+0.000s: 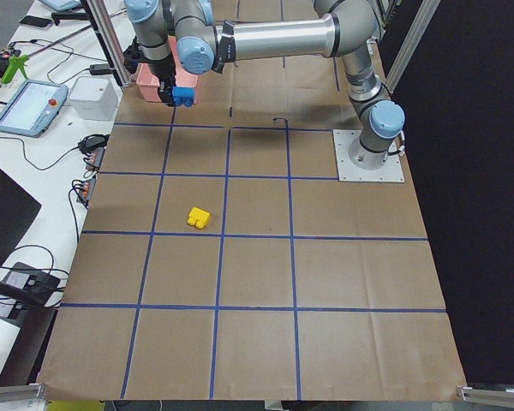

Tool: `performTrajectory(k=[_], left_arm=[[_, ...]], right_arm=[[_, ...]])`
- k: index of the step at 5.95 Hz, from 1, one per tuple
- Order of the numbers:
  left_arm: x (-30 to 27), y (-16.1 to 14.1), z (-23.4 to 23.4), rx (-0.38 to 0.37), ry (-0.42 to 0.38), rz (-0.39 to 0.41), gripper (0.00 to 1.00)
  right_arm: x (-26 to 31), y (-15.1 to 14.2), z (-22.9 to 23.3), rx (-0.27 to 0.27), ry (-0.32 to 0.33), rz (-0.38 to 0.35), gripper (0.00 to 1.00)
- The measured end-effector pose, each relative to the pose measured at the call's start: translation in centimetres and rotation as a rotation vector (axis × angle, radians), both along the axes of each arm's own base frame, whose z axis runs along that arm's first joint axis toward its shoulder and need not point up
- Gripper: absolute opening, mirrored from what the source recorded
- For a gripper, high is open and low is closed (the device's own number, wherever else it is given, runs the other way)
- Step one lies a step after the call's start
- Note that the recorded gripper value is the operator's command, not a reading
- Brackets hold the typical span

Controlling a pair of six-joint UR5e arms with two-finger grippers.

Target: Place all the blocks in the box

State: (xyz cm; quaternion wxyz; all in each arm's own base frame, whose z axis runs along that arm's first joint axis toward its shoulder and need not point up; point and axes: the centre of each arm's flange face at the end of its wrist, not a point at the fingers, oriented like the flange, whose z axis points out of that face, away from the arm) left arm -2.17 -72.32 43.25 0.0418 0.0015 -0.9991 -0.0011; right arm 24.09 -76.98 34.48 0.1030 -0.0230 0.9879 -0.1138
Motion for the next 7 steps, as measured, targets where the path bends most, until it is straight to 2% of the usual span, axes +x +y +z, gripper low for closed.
performTrajectory(k=[1, 4, 6, 7], left_arm=[[-4.4, -1.0, -1.9, -0.004, -0.001, 0.032, 0.29], [-15.2, -2.2, -5.8, -0.045, 0.004, 0.106, 0.29], [-23.3, -1.9, -8.3, -0.083, 0.017, 0.172, 0.29], [-26.5, -2.1, -10.1, -0.097, 0.027, 0.198, 0.3]], right_arm=[[1.0, -0.5, -0.6, 0.0, -0.007, 0.002, 1.0], [0.7, -0.6, -0.8, 0.003, 0.011, 0.029, 1.0], [-6.7, 0.1, 0.3, 0.036, 0.153, 0.058, 1.0], [-11.1, 1.9, 0.6, 0.064, 0.201, 0.055, 1.0]])
